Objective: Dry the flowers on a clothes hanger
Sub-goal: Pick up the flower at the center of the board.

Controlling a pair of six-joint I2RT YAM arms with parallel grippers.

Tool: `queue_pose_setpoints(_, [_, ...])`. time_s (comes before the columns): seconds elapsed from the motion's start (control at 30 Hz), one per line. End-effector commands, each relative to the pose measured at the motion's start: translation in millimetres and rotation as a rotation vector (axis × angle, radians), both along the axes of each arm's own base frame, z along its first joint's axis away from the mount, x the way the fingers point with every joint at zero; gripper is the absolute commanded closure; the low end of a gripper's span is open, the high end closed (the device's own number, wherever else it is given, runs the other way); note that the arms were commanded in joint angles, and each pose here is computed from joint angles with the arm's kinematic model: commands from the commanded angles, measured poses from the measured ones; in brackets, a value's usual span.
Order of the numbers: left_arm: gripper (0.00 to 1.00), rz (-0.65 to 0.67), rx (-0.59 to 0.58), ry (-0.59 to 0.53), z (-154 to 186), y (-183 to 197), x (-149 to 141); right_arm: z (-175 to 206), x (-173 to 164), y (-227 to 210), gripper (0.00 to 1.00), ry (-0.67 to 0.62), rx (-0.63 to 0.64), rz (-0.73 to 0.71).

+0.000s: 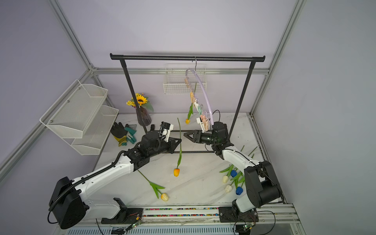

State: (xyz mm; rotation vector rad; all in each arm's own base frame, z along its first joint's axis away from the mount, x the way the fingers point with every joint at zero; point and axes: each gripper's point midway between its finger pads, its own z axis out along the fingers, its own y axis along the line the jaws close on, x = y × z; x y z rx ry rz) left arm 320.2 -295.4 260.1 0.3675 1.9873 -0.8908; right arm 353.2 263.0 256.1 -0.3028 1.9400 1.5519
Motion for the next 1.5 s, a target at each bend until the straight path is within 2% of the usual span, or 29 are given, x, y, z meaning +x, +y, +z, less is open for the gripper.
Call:
queue_pose_setpoints(0.0, [1.00,-0.125,-0.090,-0.162,43.2,-10.6,-6.7,36.8,-16.4,2.4,0.54,-0.139,0.080,0.081])
queue_pose_setpoints(0.4, [1.00,-0.241,-0.105,-0.159,43.3,-21.9,-11.0,56.0,-36.1,8.2,0.67,-0.243,0.125,0.171])
queue_pose_setpoints(0.47, [1.00,-0.251,-0.105,-0.157,42.7,-23.2,-11.5,56.9,-36.9,8.3,0.71,-0.251,0.124,0.176])
queue_pose_setpoints(0.7, [1.00,-0.251,-0.110,-0.156,45.4,-23.5,-10.3,54.8,-42.5,12.4,0.80,-0.263,0.122,0.211])
queue_pose_setpoints(0.93, [1.00,-0.248,-0.117,-0.154,47.8,-23.6,-9.5,52.9,-47.1,13.4,0.81,-0.274,0.117,0.237])
queue_pose_setpoints(1.17, [1.00,-0.238,-0.120,-0.151,48.3,-21.3,-6.4,49.7,-45.8,14.3,0.99,-0.274,0.113,0.247])
queue_pose_setpoints(1.3, [1.00,-0.228,-0.124,-0.157,50.6,-19.8,-4.1,46.5,-42.6,14.6,1.00,-0.281,0.102,0.235])
queue_pose_setpoints(1.33, [0.98,-0.220,-0.124,-0.157,50.9,-18.3,-2.1,43.9,-40.3,14.7,1.00,-0.281,0.095,0.225])
queue_pose_setpoints(1.37, [0.90,-0.212,-0.125,-0.159,51.8,-16.6,-0.3,40.9,-37.3,14.4,1.00,-0.282,0.082,0.210])
queue_pose_setpoints(1.47, [0.58,-0.186,-0.131,-0.176,58.3,-10.8,6.2,27.9,-27.5,12.7,1.00,-0.287,0.015,0.161])
